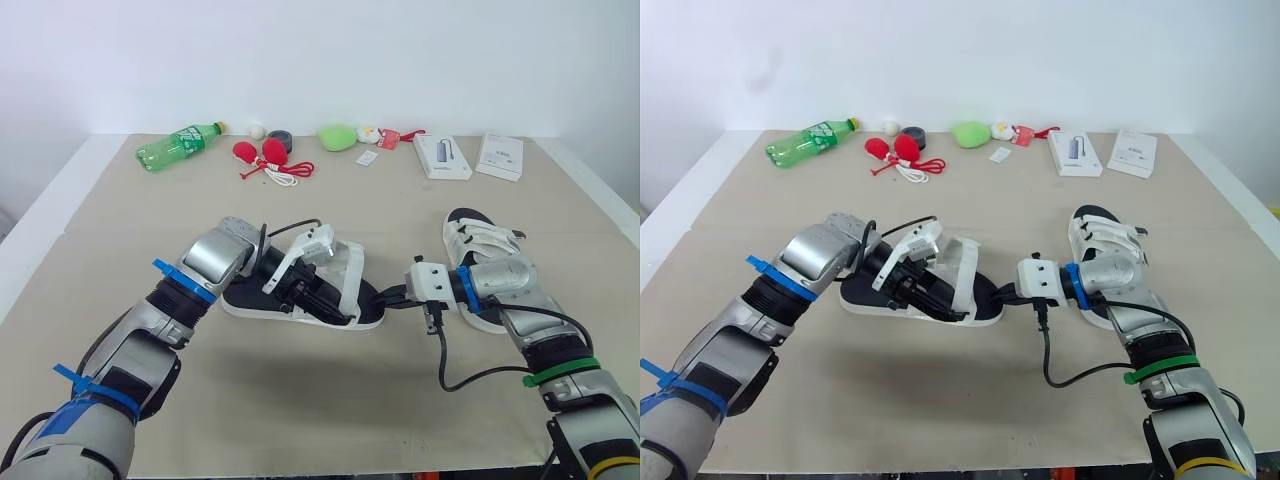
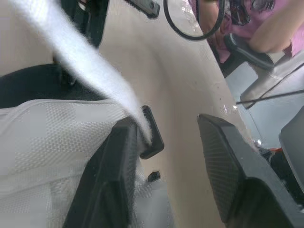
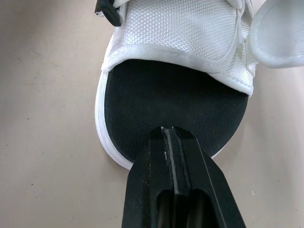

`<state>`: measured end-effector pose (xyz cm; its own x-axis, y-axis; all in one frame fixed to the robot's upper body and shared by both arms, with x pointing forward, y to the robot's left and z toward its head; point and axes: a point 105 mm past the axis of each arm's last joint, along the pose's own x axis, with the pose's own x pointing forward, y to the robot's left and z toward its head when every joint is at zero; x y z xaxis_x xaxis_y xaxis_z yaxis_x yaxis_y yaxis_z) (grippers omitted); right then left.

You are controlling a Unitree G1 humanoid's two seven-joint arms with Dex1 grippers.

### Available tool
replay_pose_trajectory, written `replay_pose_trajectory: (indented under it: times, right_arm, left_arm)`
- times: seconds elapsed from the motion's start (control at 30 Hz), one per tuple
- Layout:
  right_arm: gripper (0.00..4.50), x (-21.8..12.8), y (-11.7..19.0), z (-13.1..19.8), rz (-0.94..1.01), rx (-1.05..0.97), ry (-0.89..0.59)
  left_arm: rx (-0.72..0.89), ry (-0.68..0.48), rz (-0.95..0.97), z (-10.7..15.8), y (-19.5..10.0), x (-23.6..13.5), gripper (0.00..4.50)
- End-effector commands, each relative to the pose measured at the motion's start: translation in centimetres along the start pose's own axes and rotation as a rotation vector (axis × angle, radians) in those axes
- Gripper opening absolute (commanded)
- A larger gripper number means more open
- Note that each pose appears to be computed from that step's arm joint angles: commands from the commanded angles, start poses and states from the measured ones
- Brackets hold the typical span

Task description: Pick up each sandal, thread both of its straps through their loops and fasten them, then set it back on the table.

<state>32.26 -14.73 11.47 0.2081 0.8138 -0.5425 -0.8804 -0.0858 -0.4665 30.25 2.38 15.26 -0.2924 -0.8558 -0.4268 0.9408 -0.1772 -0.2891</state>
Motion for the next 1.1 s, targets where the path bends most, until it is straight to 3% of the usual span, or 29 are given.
replay_pose_trajectory:
  times: [0.03,0.27,0.5,0.87,0.97,1.0,1.07,1.1]
  right_arm:
    - [0.00,-0.1,0.5,-1.2,0.025,0.033,0.049]
    - [0.00,-0.1,0.5,-1.2,0.026,0.028,0.050]
    - [0.00,0.0,0.4,-1.2,0.025,0.024,0.049]
    - [0.00,-0.1,0.7,-1.3,0.021,0.029,0.049]
    - [0.00,-0.1,0.8,-1.3,0.020,0.030,0.050]
    - [0.00,-0.1,0.8,-1.3,0.020,0.030,0.051]
    - [0.00,-0.1,0.8,-1.3,0.020,0.030,0.051]
    - [0.00,-0.1,0.8,-1.3,0.020,0.031,0.052]
  left_arm:
    - [0.038,-0.034,0.032,1.6,0.3,-1.8,2.07]
    - [0.031,-0.117,0.270,3.6,4.4,-2.0,2.07]
    - [0.050,-0.043,0.304,2.9,5.6,-0.6,2.07]
    - [0.036,-0.105,0.191,4.1,4.2,0.5,2.07]
    - [0.035,-0.105,0.149,4.1,3.5,0.4,1.43]
    - [0.034,-0.106,0.142,4.1,3.3,0.3,0.86]
    - [0.027,-0.102,0.131,4.0,3.0,0.2,0.13]
    - [0.027,-0.099,0.125,3.9,2.9,0.1,0.05]
